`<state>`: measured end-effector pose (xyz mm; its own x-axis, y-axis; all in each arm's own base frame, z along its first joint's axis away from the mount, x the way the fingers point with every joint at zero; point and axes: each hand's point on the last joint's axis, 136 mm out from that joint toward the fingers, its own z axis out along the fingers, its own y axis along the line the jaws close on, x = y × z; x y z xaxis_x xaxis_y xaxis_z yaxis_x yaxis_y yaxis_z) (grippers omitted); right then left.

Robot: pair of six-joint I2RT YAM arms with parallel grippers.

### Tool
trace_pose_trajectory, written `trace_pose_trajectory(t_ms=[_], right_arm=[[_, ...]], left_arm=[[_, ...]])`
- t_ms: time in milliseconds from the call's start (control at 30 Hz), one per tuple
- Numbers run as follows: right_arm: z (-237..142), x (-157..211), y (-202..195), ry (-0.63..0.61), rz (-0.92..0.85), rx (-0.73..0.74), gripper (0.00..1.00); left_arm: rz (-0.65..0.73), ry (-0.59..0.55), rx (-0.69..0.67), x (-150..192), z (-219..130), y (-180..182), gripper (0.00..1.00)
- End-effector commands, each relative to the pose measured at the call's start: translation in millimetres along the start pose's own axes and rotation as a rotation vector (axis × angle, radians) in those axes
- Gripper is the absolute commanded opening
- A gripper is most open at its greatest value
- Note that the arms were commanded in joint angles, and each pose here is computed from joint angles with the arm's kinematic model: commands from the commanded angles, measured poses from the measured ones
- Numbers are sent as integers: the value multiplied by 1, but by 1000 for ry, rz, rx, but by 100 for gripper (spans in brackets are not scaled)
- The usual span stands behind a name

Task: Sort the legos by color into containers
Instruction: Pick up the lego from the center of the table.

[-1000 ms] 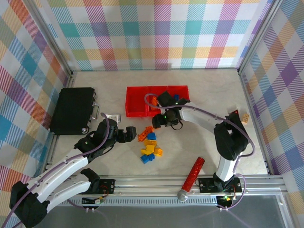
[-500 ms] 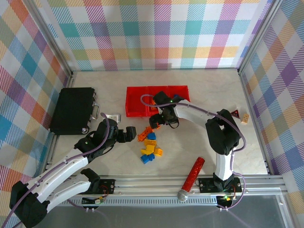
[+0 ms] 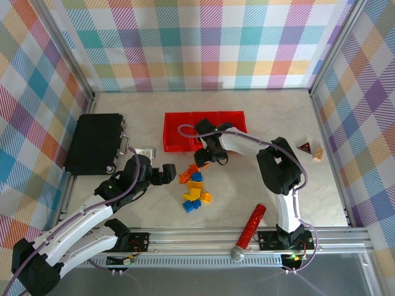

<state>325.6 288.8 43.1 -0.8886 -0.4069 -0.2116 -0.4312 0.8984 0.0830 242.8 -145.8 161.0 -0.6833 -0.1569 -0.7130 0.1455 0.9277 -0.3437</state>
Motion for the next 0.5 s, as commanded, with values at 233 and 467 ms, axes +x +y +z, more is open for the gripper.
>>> trace_pose_trajectory(t_ms=[233, 467], right_arm=[[4, -3, 1, 32, -51, 13, 61], [5, 1, 4, 45, -63, 5, 60]], left_arm=[[-7, 8, -33, 5, -2, 9, 100], [-8, 11, -35, 5, 0, 9, 100]])
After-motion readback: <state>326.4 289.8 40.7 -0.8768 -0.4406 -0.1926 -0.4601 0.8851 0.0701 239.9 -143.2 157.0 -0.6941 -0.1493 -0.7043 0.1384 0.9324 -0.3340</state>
